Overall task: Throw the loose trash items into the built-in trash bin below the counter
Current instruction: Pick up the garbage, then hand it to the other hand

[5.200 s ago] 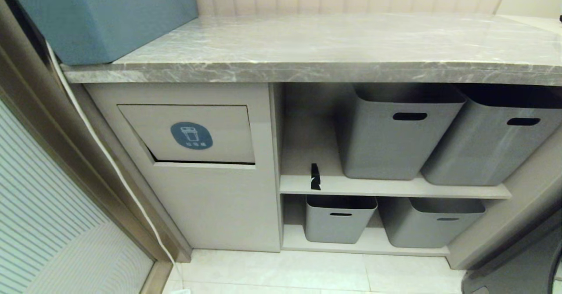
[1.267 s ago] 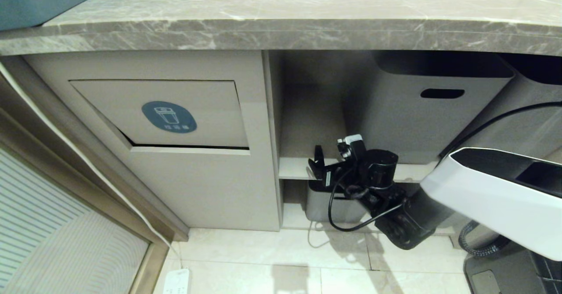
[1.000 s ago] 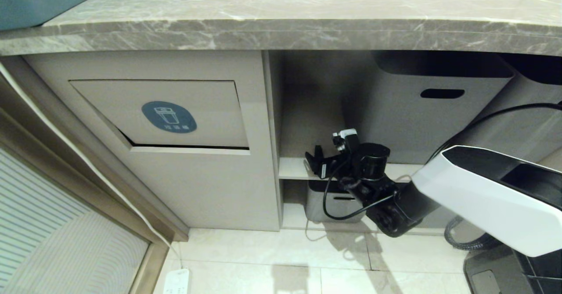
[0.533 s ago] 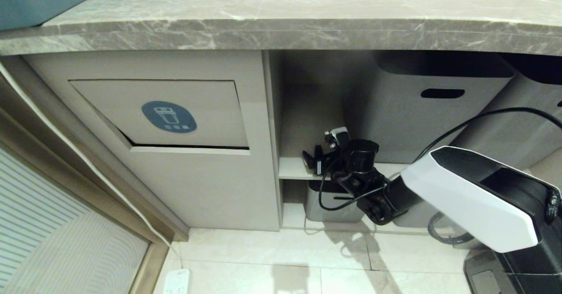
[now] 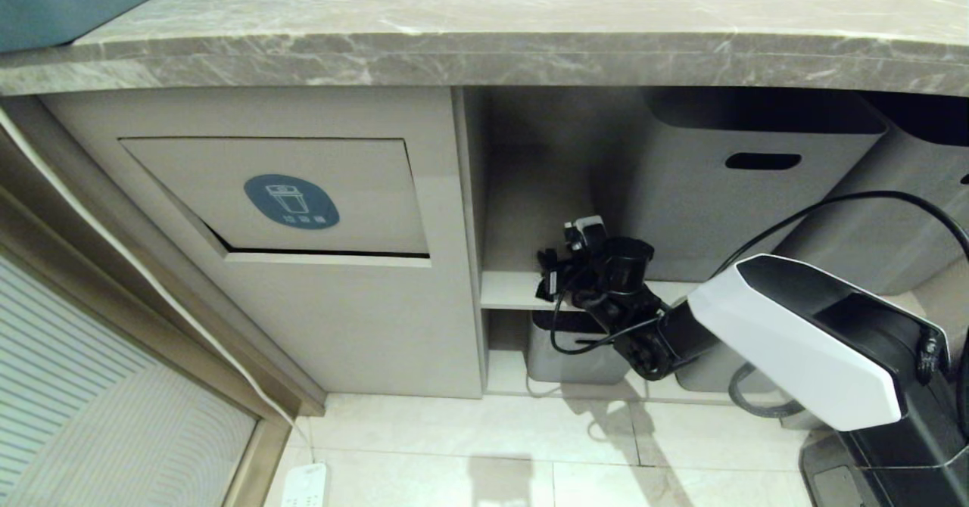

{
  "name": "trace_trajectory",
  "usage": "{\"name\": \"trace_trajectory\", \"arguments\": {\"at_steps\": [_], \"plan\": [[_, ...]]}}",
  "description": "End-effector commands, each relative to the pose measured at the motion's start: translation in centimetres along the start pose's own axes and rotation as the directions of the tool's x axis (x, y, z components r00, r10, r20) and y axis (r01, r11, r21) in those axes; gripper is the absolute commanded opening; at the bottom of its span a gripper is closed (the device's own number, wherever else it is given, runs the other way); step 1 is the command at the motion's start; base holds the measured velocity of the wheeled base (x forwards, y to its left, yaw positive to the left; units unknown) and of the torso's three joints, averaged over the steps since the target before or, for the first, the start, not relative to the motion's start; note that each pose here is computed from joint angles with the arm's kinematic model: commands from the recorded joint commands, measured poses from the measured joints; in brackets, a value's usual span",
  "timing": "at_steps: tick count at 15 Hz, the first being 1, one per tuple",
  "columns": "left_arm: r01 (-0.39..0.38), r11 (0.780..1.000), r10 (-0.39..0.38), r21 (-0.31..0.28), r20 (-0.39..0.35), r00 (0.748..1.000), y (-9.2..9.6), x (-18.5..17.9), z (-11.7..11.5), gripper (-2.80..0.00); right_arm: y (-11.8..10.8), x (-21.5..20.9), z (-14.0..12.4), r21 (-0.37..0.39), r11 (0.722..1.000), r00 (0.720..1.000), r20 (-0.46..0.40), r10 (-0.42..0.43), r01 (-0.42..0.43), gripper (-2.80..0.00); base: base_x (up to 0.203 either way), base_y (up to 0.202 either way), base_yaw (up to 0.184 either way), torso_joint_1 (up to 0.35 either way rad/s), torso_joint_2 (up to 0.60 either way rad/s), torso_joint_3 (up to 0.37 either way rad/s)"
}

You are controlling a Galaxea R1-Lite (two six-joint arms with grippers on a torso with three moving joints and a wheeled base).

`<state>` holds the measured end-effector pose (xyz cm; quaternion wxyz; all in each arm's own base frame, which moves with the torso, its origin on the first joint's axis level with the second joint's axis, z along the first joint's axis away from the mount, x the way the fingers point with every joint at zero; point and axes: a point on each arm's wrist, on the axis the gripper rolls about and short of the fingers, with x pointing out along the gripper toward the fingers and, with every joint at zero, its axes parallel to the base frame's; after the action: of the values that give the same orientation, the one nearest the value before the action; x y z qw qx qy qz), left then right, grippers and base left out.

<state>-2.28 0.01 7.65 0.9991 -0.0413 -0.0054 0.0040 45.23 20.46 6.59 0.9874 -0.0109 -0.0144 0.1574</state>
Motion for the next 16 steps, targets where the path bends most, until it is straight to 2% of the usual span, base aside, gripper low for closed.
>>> {"name": "trace_trajectory", "arguments": {"at_steps": [1, 6, 9, 12, 16], "plan": [[-0.001, 1.000, 0.001, -0.001, -0.003, 1.000, 0.0, 0.0, 0.0, -2.80, 0.0, 0.1, 0.0, 0.002, 1.000, 1.000, 0.007, -0.001, 0.001, -2.80, 0.000, 0.000, 0.000, 0.000, 0.00, 0.000], [-0.001, 1.000, 0.001, 0.000, -0.003, 1.000, 0.0, 0.0, 0.0, -2.80, 0.0, 0.1, 0.4, 0.005, 1.000, 1.000, 0.020, 0.013, -0.013, -2.80, 0.000, 0.000, 0.000, 0.000, 0.00, 0.000], [-0.001, 1.000, 0.001, -0.001, -0.003, 1.000, 0.0, 0.0, 0.0, -2.80, 0.3, -0.8, 3.4, 0.042, 0.999, 0.998, 0.067, 0.020, -0.023, -2.80, 0.000, 0.000, 0.000, 0.000, 0.00, 0.000], [-0.001, 1.000, 0.001, 0.000, -0.003, 1.000, 0.0, 0.0, 0.0, -2.80, 1.2, -5.2, 5.5, 0.076, 0.996, 0.998, 0.007, 0.056, -0.056, -2.80, 0.000, 0.000, 0.000, 0.000, 0.00, 0.000], [-0.001, 1.000, 0.001, -0.002, -0.003, 1.000, 0.0, 0.0, 0.0, -2.80, 2.1, -13.7, 8.3, 0.092, 0.990, 0.992, -0.055, 0.112, -0.107, -2.80, 0.000, 0.000, 0.000, 0.000, 0.00, 0.000]]}}
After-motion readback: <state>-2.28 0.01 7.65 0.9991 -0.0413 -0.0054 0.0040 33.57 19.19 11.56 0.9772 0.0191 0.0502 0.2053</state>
